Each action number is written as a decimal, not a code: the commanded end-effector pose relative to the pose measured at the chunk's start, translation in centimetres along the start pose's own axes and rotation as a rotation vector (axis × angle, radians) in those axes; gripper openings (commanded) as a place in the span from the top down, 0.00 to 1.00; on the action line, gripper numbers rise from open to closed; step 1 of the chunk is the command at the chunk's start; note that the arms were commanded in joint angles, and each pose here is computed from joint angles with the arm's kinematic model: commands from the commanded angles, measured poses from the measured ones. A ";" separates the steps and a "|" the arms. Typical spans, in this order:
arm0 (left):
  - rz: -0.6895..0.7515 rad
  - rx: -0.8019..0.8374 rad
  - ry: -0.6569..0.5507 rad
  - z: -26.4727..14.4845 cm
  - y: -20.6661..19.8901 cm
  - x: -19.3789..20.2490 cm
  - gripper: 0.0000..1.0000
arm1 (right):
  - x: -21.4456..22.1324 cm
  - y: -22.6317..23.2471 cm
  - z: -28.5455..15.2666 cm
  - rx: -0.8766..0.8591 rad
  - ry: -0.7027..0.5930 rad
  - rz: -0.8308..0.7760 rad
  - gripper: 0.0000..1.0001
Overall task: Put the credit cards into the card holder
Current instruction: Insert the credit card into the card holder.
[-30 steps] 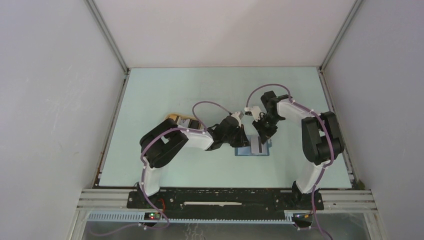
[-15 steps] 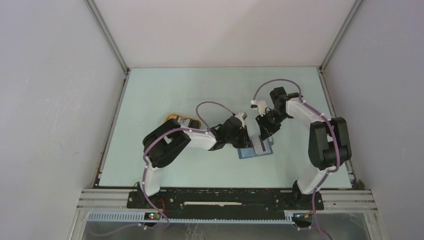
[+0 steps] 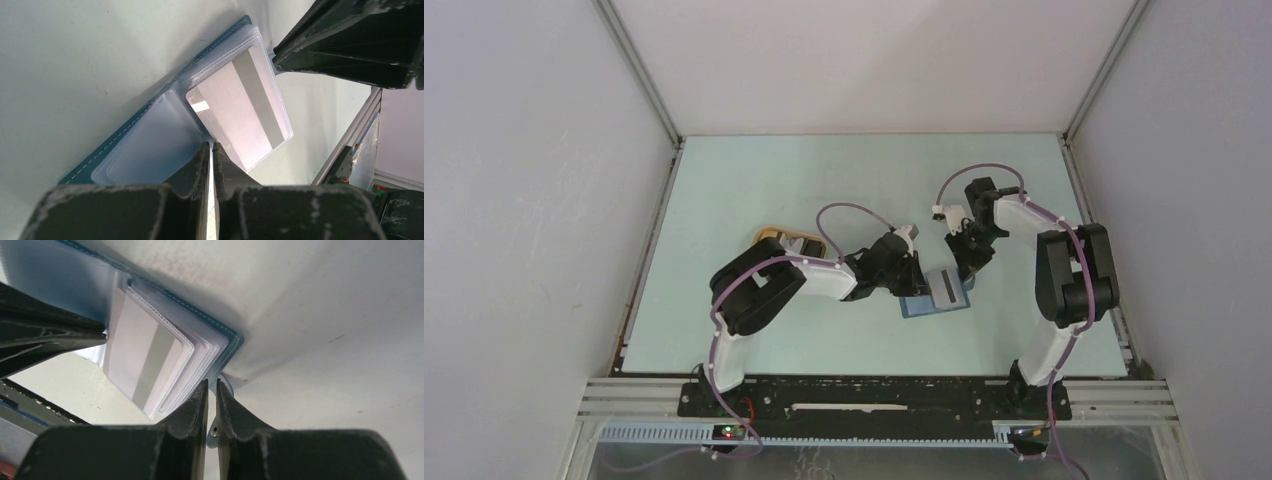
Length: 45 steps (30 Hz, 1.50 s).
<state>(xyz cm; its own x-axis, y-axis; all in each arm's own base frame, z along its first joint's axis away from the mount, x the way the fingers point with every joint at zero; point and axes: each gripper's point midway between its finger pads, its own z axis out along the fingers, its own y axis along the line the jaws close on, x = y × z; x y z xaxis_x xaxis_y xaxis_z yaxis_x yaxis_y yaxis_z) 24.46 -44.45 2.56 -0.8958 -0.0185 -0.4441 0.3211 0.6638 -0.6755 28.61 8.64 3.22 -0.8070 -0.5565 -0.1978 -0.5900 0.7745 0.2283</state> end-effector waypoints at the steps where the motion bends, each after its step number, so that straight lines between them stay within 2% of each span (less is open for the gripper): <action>1: 0.029 0.070 -0.041 0.5 -2.7 -1.9 0.90 | 0.4 -0.8 0.6 0.037 0.032 0.028 0.82; 10: 0.036 0.099 -0.049 0.4 -3.9 -2.5 0.90 | 0.4 1.3 1.8 -0.055 0.052 0.027 0.83; 20: 0.044 0.123 -0.073 -0.1 -4.7 -3.1 0.89 | 0.4 1.1 1.6 -0.063 0.039 0.043 0.83; 33: 0.018 0.246 -0.094 -0.2 -7.5 -4.3 0.87 | 0.2 1.7 1.5 -0.094 0.026 0.048 0.83; 45: 0.032 0.254 -0.127 -2.0 -7.4 -5.2 0.84 | -0.7 1.2 -0.9 -0.094 -0.073 0.055 0.79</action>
<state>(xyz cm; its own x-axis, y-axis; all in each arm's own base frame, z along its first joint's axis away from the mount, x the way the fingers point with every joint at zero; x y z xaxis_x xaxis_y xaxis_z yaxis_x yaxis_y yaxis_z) 25.25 -47.68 6.87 -0.8794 -0.0671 -0.4714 0.3738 0.5161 -0.7707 28.08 9.63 2.30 -0.8392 -0.5127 -0.1813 -0.5432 0.7753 0.3221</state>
